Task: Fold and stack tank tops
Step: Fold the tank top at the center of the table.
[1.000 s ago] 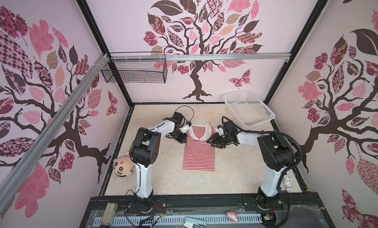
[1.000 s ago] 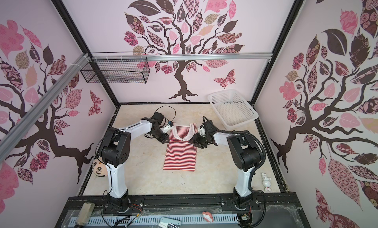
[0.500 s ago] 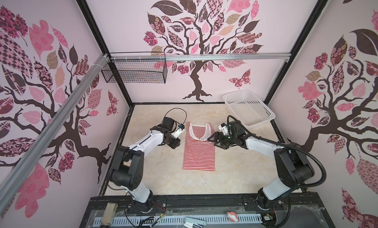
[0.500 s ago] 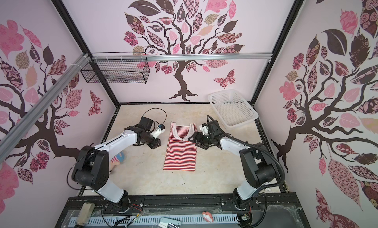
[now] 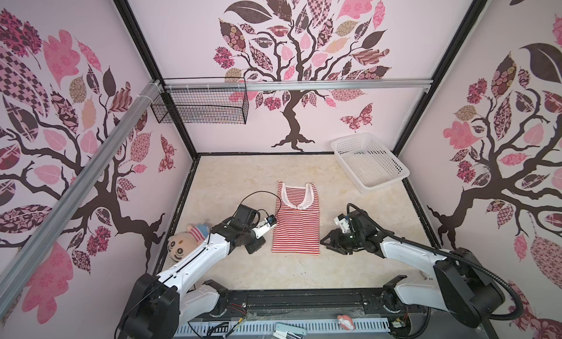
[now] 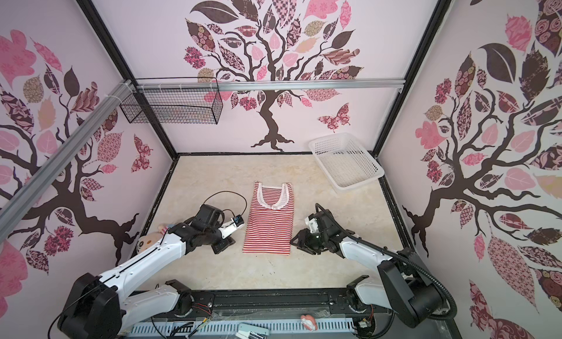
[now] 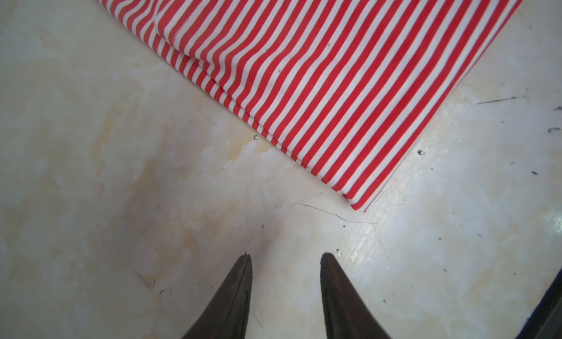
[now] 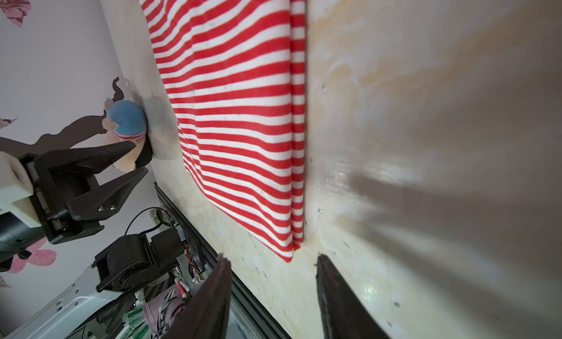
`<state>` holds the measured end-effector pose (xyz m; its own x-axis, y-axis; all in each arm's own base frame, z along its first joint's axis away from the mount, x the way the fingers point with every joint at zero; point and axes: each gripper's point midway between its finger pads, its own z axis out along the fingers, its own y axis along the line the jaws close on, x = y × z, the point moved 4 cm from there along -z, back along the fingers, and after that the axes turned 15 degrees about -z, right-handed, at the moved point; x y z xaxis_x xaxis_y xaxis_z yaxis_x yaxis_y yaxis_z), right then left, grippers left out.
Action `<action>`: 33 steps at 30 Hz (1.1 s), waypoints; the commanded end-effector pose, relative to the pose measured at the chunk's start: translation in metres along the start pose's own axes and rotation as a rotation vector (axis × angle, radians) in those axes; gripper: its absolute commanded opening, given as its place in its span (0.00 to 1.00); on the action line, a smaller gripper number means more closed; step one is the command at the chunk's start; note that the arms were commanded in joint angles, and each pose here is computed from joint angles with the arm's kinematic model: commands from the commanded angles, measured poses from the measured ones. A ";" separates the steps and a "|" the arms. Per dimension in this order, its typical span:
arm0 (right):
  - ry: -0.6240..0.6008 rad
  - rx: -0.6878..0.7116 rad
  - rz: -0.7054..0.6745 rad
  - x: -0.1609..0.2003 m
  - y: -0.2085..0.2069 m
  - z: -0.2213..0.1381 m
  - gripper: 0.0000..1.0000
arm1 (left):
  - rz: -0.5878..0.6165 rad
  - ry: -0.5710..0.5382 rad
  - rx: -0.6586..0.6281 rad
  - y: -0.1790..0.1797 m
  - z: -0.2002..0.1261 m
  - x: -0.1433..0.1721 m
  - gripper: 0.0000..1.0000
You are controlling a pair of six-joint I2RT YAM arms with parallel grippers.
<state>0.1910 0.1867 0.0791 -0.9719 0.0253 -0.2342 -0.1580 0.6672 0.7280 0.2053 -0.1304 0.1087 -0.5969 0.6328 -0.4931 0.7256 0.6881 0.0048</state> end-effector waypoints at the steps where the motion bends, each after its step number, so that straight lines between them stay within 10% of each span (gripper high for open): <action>1: -0.023 -0.008 0.007 0.001 0.007 0.003 0.48 | 0.063 -0.012 0.000 -0.007 -0.001 0.005 0.43; 16: 0.001 -0.017 0.048 0.017 0.003 0.011 0.57 | 0.186 0.016 0.038 -0.046 0.025 0.011 0.63; 33: 0.007 -0.024 0.066 0.021 0.003 0.019 0.50 | 0.304 0.001 -0.004 -0.056 0.047 -0.001 0.49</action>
<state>0.1744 0.2031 0.0681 -0.9803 0.0603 -0.1880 -0.1063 0.6412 0.7600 0.1767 -0.1793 0.0665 -0.4027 0.7951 -0.4535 0.8645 0.4932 0.0971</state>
